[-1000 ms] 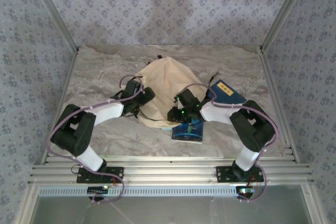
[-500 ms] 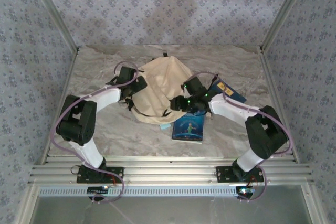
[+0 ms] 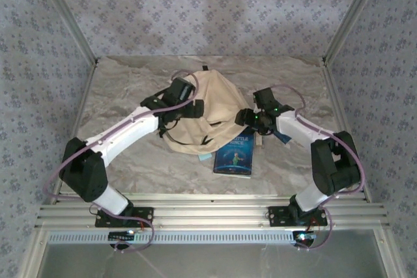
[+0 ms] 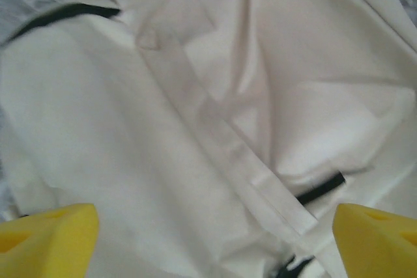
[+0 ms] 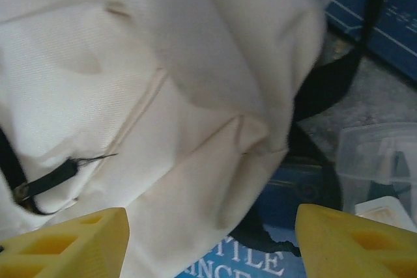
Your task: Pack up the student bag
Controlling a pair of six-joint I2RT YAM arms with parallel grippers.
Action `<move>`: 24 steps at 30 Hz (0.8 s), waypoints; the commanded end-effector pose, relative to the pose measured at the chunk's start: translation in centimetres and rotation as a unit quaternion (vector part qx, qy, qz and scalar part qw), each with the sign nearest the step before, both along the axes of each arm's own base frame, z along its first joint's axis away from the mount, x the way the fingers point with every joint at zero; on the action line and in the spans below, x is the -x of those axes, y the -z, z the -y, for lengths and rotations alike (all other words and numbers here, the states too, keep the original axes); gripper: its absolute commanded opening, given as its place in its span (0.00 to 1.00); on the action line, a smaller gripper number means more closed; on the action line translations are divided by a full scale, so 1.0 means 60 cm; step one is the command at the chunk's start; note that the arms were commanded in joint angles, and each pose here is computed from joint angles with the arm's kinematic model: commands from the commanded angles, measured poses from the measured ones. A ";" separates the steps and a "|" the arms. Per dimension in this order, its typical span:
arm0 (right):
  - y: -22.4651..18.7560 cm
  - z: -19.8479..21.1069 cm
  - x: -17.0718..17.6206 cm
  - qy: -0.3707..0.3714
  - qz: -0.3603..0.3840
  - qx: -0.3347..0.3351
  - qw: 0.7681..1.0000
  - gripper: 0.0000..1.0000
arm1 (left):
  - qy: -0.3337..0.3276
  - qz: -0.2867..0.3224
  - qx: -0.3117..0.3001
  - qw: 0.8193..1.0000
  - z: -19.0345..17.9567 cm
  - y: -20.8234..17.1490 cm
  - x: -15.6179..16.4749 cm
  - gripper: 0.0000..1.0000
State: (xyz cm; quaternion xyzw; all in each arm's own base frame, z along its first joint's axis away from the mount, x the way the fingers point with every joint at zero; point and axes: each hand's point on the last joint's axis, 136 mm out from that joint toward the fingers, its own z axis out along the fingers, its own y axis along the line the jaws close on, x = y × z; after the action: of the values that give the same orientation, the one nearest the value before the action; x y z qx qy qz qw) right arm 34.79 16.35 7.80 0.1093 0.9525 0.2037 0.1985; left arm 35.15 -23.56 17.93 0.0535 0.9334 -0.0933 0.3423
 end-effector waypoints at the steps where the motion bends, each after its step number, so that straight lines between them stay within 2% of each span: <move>1: 0.025 0.007 -0.015 0.041 -0.001 -0.019 0.999 0.72 | 0.039 -0.045 -0.008 0.998 0.035 0.053 0.033 0.85; 6: 0.037 -0.009 -0.034 0.055 0.006 -0.055 0.997 0.71 | 0.087 -0.073 -0.017 0.993 0.086 0.109 0.048 0.66; 9: 0.048 -0.008 -0.034 0.061 0.002 -0.053 0.997 0.69 | 0.106 -0.090 -0.027 0.990 0.101 0.139 0.060 0.59; 14: 0.061 -0.005 -0.031 0.073 -0.001 -0.057 0.996 0.59 | 0.120 -0.129 -0.055 0.983 0.100 0.186 0.084 0.46; 24: 0.062 -0.007 -0.033 0.072 0.000 -0.056 0.996 0.41 | 0.135 -0.163 -0.054 0.976 0.107 0.216 0.112 0.44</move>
State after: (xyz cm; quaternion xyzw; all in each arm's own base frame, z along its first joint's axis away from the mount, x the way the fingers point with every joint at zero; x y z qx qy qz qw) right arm 36.92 16.96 4.74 0.1825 0.9280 0.2466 0.2114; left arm 29.69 -29.90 6.34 0.1699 0.9613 -0.0970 0.1940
